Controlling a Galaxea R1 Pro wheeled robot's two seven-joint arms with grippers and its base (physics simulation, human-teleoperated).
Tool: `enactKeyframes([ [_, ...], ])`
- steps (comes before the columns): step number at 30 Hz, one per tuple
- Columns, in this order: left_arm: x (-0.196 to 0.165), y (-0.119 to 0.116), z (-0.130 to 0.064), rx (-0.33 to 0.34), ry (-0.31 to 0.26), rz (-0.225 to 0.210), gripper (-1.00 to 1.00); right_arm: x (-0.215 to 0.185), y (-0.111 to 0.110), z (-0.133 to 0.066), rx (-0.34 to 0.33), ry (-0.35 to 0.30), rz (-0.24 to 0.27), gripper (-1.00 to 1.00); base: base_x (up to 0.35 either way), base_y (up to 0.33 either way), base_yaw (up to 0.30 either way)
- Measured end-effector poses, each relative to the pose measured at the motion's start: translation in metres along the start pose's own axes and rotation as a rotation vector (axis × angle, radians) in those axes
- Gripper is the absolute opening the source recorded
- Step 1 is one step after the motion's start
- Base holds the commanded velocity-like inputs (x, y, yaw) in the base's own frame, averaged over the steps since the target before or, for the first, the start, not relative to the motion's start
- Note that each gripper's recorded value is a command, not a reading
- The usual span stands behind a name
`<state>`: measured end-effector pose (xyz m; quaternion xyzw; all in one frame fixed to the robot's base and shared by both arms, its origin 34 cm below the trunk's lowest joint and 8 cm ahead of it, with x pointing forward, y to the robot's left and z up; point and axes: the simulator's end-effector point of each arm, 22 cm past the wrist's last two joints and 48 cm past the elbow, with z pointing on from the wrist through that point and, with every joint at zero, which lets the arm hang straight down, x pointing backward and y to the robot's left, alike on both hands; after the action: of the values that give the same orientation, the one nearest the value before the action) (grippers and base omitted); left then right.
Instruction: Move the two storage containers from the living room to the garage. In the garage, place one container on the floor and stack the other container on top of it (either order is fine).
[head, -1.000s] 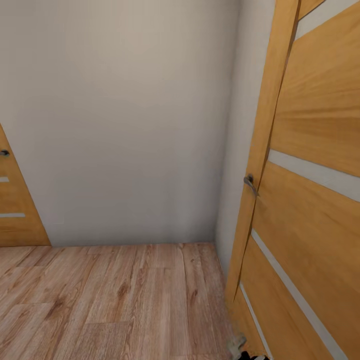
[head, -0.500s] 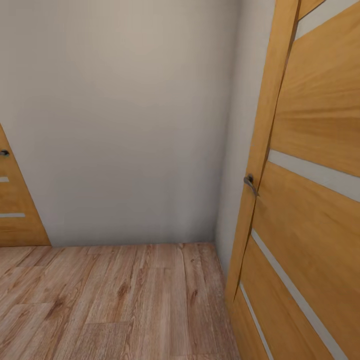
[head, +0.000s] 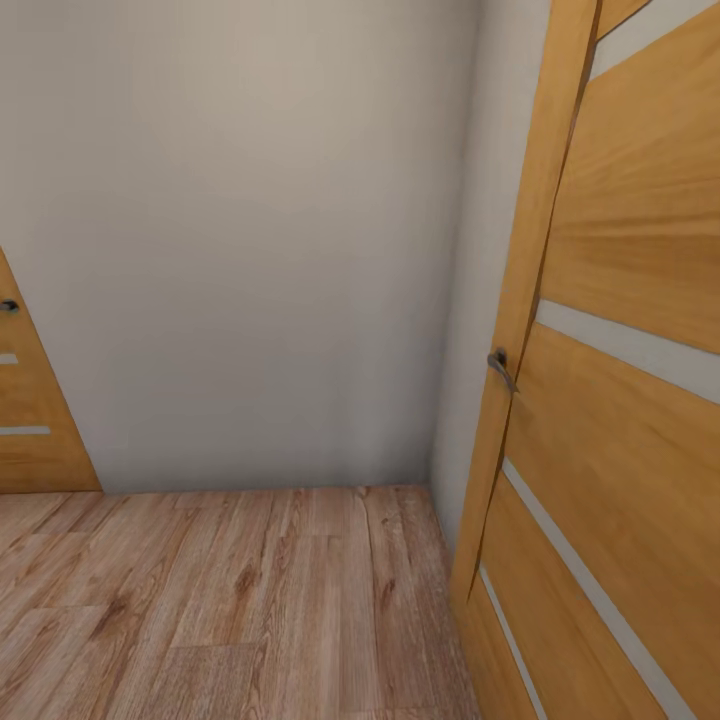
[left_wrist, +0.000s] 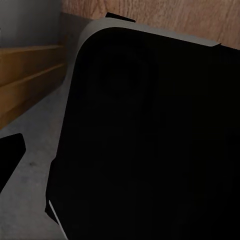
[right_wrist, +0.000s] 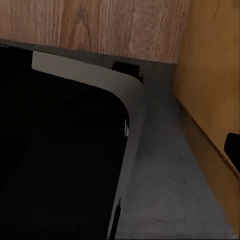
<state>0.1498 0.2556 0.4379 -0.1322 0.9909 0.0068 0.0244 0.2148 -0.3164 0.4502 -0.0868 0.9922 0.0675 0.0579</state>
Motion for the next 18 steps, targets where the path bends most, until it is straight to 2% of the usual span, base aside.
enactKeyframes([
  [18, 0.0006, 0.0003, 0.0, -0.004, 0.001, -0.006, 1.0, 0.0051, 0.0036, 0.0013, 0.008, 0.007, -0.003, 1.0, 0.0, 0.0, 0.0],
])
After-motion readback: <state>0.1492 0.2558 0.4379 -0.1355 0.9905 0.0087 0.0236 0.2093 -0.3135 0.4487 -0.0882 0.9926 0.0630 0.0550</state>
